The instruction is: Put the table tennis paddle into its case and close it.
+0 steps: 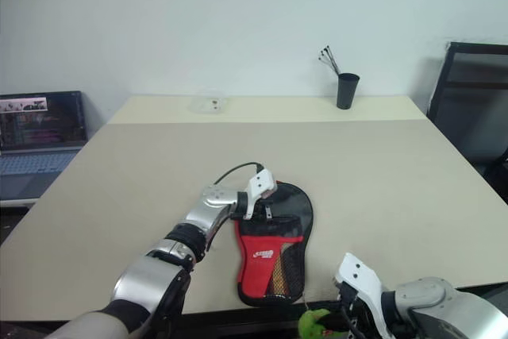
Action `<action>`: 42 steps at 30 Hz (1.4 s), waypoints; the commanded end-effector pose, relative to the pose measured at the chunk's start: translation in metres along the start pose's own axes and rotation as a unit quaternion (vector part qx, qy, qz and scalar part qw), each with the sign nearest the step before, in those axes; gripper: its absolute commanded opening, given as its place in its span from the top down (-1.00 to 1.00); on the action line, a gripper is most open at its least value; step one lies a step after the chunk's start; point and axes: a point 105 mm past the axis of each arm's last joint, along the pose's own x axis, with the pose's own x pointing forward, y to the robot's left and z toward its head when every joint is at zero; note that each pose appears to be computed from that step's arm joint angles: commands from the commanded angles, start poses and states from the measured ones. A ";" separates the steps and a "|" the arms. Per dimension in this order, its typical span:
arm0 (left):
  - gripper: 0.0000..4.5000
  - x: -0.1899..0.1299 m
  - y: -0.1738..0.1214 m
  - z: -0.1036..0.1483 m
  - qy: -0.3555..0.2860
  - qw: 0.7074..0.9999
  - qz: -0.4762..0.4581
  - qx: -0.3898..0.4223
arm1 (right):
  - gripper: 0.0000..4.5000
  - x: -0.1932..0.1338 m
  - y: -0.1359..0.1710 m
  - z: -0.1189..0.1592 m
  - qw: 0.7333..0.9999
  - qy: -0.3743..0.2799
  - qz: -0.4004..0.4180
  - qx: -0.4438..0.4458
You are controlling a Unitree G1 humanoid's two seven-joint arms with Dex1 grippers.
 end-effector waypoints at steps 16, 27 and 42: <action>-1.00 -0.002 -0.004 -0.015 0.027 1.000 0.002 0.006 | -0.08 -0.021 0.012 0.052 0.991 -0.070 0.054 -0.096; -1.00 -0.054 0.027 0.038 -0.072 0.993 0.075 0.055 | -0.08 -0.033 -0.069 0.117 0.961 -0.213 -0.096 -0.151; -1.00 -0.152 -0.031 0.004 -0.066 0.975 0.206 -0.059 | -0.08 -0.053 -0.162 0.119 0.939 -0.253 -0.168 -0.163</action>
